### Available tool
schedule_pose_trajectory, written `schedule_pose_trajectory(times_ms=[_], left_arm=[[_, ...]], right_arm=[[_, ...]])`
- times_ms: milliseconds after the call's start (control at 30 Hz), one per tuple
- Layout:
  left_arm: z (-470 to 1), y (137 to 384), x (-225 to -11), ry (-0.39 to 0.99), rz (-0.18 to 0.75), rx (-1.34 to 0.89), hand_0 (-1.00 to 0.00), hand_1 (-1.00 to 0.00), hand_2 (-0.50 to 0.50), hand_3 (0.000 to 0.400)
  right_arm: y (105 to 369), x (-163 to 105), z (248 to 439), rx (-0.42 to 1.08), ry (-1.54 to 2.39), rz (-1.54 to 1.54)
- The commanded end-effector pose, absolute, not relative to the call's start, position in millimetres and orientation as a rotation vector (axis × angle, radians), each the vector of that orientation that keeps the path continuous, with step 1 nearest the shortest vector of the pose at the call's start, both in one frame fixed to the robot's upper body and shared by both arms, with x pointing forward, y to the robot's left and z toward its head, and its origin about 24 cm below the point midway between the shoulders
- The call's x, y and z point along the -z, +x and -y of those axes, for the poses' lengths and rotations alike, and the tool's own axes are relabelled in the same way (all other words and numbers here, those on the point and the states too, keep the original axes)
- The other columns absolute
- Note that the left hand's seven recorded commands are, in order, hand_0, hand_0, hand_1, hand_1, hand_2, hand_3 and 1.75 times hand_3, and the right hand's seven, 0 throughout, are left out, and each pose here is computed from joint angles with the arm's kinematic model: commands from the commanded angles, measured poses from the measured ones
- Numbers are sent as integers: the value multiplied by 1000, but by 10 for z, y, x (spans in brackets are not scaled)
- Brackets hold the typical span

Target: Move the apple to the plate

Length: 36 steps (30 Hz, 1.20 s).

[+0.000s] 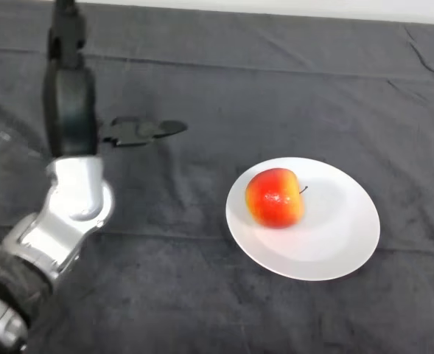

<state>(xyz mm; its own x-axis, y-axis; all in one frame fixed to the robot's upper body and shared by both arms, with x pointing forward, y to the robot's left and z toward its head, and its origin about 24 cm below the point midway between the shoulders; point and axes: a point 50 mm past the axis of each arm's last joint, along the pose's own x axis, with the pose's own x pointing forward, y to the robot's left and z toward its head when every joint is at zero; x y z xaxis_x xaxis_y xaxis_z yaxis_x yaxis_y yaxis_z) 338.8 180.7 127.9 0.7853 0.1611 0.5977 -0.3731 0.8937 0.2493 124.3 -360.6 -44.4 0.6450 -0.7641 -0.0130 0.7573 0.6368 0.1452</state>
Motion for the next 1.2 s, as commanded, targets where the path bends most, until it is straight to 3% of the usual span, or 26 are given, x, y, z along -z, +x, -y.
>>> schedule_pose_trajectory(times_ms=[33,467,1200], left_arm=[[-1962,3344,-1430,379,651,-322,0,0,0,0],[-2601,2951,-1499,416,664,-484,0,0,0,0],[-3557,2289,-1259,509,590,-794,0,0,0,0]], right_arm=[[753,1095,3038,895,291,-325],[753,1094,3037,895,291,-325],[753,1093,3038,895,290,-326]])
